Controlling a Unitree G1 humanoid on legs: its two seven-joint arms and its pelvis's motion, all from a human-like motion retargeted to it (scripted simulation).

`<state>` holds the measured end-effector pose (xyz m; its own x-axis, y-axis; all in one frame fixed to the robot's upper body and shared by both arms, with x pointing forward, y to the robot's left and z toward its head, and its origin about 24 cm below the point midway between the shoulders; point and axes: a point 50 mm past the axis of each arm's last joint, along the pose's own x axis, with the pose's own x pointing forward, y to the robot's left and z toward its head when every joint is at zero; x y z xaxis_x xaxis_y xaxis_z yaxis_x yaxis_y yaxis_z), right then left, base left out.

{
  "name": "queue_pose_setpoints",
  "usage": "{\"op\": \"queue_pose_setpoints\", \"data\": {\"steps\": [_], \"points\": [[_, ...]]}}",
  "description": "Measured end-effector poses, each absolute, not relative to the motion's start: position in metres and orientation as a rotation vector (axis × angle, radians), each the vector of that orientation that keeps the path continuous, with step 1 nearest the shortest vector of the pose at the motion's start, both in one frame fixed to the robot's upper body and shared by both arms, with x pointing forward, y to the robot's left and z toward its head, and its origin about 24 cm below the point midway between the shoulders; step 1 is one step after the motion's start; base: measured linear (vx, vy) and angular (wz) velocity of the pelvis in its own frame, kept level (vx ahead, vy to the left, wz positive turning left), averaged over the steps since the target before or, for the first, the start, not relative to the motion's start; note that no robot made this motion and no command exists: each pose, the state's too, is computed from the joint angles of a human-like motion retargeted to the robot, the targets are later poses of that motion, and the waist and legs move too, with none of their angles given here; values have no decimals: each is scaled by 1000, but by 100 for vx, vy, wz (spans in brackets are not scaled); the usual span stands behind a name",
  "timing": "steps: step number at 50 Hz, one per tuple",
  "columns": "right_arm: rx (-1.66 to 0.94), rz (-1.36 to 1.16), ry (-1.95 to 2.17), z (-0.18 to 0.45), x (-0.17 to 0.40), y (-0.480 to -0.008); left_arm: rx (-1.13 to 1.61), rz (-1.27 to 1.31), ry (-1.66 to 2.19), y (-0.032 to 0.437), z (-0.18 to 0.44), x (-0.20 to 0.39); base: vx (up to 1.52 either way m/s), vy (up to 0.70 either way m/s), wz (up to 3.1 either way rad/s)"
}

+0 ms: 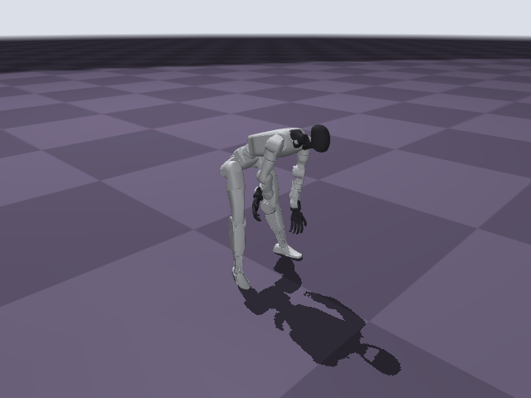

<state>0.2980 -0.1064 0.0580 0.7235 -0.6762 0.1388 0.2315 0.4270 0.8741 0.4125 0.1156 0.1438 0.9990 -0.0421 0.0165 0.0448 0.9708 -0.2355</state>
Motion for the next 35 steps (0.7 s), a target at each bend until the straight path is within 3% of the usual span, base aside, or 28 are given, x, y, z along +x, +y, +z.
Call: {"op": "queue_pose_setpoints", "data": {"steps": [6, 12, 14, 17, 23, 29, 30, 31, 32, 35], "points": [[1015, -816, -433, 24, 274, -112, -234, 72, 23, 181, 96, 386, 13, -19, 21], [1053, -1060, -479, 13, 264, -158, -292, 120, -4, 232, 95, 369, 10, -27, 33], [862, -1199, -532, -6, 239, -201, -297, 176, -16, 260, 101, 363, 5, -24, 61], [943, -1198, -552, 3, 248, -202, -344, 296, -10, 297, 103, 353, -6, -20, 84], [709, -1275, -695, 10, 234, -257, -147, 588, 39, 348, 129, 351, -17, -6, 74], [650, -1203, -842, 46, 264, -257, 279, 460, -52, 316, 197, 387, -22, 7, 19], [577, -1080, -906, 69, 270, -281, 347, 411, -114, 303, 218, 394, -23, 13, 9], [506, -999, -966, 95, 270, -309, 417, 335, -180, 269, 239, 407, -19, 17, 26], [461, -978, -1047, 128, 258, -345, 508, 210, -287, 190, 270, 426, -15, 17, 53], [612, -971, -1115, 144, 284, -321, 508, 154, -352, 156, 308, 427, -8, 16, 52]]}}
